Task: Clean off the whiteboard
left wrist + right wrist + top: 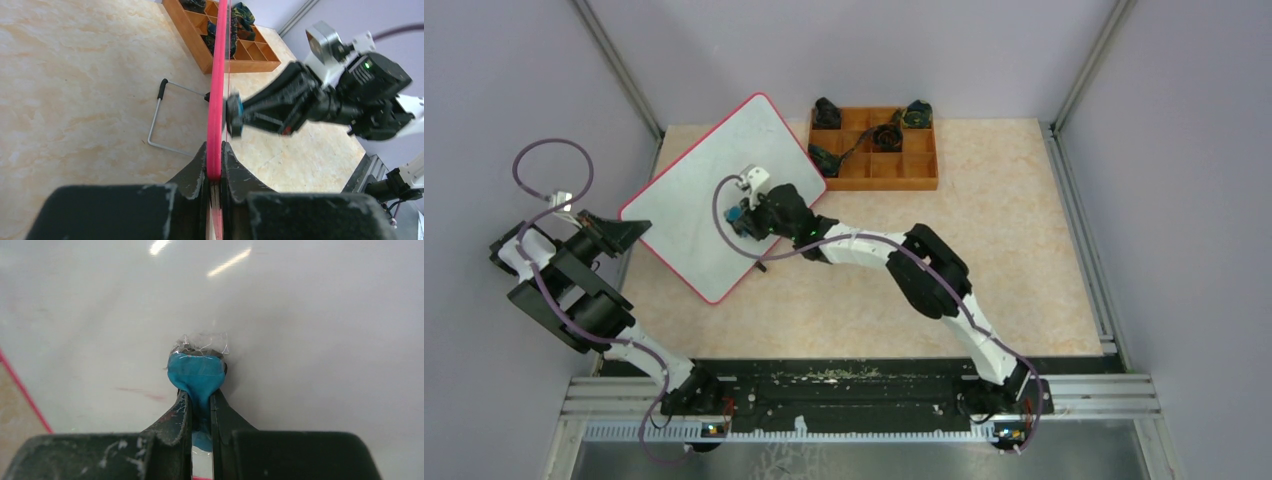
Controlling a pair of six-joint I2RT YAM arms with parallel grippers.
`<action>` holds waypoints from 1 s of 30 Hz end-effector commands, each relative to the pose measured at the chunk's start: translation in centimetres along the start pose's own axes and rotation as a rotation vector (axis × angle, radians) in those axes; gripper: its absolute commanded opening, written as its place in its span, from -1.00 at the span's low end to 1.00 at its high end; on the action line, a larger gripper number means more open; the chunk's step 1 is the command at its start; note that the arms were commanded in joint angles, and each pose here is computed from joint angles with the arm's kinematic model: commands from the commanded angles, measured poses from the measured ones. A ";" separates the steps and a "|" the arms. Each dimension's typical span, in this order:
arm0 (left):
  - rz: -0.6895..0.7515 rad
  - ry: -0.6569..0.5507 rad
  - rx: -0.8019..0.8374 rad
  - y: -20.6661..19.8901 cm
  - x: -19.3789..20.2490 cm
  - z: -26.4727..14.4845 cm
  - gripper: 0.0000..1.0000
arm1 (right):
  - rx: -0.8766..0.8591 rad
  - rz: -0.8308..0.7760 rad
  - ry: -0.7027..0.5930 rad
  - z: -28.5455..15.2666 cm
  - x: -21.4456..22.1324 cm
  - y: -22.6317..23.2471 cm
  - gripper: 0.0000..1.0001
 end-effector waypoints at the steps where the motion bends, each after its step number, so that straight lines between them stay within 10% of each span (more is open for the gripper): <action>1: 0.162 0.109 -0.025 1.0 0.9 -0.7 -1.00 | 0.292 0.001 -0.092 -3.6 -4.3 -10.7 -1.00; 16: 0.136 0.126 -0.024 1.4 1.6 -0.8 -1.00 | 0.644 0.181 0.057 -23.1 -11.0 -18.0 -1.00; 30: 0.115 0.128 -0.016 1.9 2.7 -0.7 -1.00 | 1.041 0.377 0.342 -41.3 0.6 -15.9 -1.00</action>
Point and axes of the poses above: each gripper's point midway between its finger pads, its own z axis out along the fingers, its own y axis along the line the jaws close on, x = y × z, the point moved 5 cm from there along -z, back along the fingers, and after that the axes turned 5 degrees about z, right-handed, at the moved point
